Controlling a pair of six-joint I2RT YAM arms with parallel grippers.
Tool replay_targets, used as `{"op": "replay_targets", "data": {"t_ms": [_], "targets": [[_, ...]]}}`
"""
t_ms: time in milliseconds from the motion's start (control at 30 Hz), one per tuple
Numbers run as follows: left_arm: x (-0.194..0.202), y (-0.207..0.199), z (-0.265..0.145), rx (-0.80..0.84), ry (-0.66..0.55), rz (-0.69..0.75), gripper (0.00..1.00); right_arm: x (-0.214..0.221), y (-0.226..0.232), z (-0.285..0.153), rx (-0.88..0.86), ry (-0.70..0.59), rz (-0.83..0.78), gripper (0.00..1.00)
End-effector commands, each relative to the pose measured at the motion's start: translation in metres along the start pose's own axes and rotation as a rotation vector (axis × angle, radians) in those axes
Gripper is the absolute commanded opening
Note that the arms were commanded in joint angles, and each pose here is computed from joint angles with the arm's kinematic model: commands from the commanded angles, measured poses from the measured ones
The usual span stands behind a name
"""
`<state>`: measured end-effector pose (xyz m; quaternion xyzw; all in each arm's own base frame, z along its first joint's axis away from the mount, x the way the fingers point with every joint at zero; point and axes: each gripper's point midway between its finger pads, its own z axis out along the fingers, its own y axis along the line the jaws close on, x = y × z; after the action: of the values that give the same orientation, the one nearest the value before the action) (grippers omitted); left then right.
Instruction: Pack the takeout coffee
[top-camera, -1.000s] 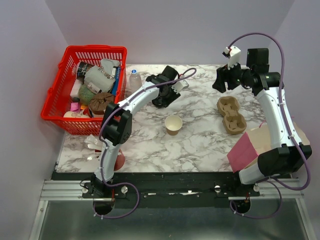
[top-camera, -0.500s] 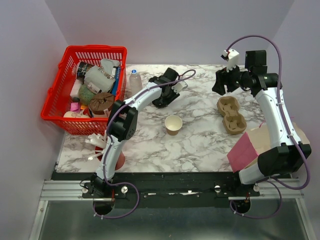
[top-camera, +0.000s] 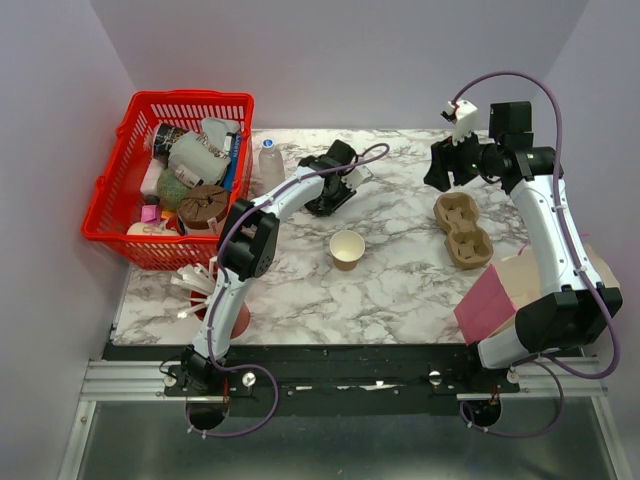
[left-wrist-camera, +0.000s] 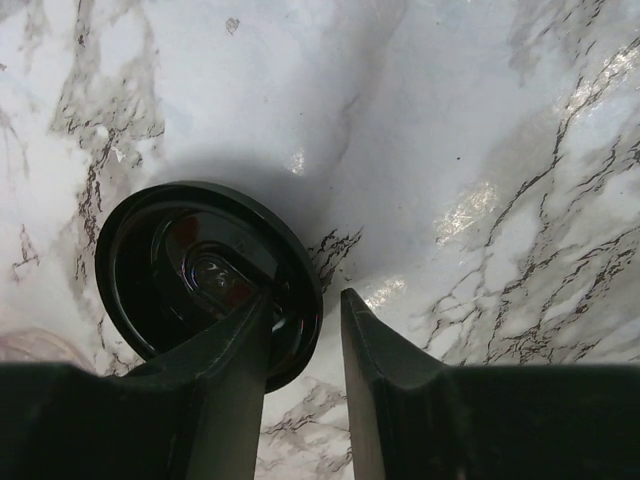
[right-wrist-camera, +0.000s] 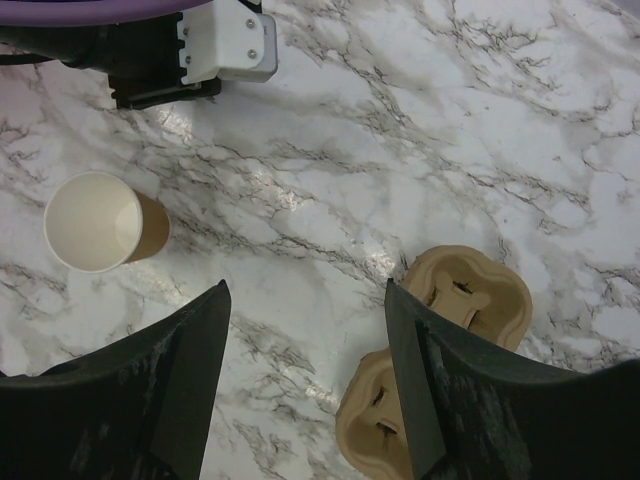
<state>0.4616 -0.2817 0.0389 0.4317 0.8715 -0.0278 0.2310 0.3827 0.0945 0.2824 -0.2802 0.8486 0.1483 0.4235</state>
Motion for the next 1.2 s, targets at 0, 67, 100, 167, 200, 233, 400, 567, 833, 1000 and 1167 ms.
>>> {"op": "replay_targets", "data": {"t_ms": [0,67,100,167,200,233,400,567,833,1000,1167], "targets": [[0.001,0.006,0.002,-0.026,0.013,-0.008,0.38,0.004,0.002,0.002,-0.002,0.012,-0.002,0.71],[0.001,0.007,0.003,-0.035,0.013,-0.008,0.37,0.003,0.001,0.001,0.001,0.007,-0.003,0.71],[0.002,0.007,0.004,-0.038,0.017,-0.005,0.35,0.005,0.002,0.001,0.001,0.009,-0.002,0.71],[0.004,0.01,0.005,-0.049,0.026,0.0,0.33,0.005,0.002,0.002,-0.002,0.008,0.0,0.71],[0.004,0.011,0.005,-0.052,0.026,0.0,0.3,0.005,0.003,0.001,-0.002,0.008,0.0,0.71],[0.005,0.01,0.006,-0.053,0.031,0.003,0.29,0.004,0.003,0.001,-0.004,0.004,-0.002,0.71],[0.007,0.009,0.002,-0.046,0.038,0.005,0.16,0.002,0.003,-0.001,0.0,-0.005,-0.007,0.71],[-0.013,0.002,-0.028,-0.014,-0.026,-0.024,0.12,0.0,0.006,-0.004,-0.007,-0.014,-0.014,0.71],[-0.065,-0.045,-0.132,0.231,-0.255,-0.083,0.1,-0.008,0.011,-0.009,-0.028,-0.04,-0.036,0.7],[-0.085,-0.094,-0.213,0.52,-0.497,-0.086,0.09,-0.013,0.028,-0.013,-0.108,-0.082,-0.035,0.7],[-0.082,-0.139,-0.267,0.798,-0.693,-0.088,0.1,-0.01,0.064,-0.02,-0.243,-0.208,-0.009,0.7]]}}
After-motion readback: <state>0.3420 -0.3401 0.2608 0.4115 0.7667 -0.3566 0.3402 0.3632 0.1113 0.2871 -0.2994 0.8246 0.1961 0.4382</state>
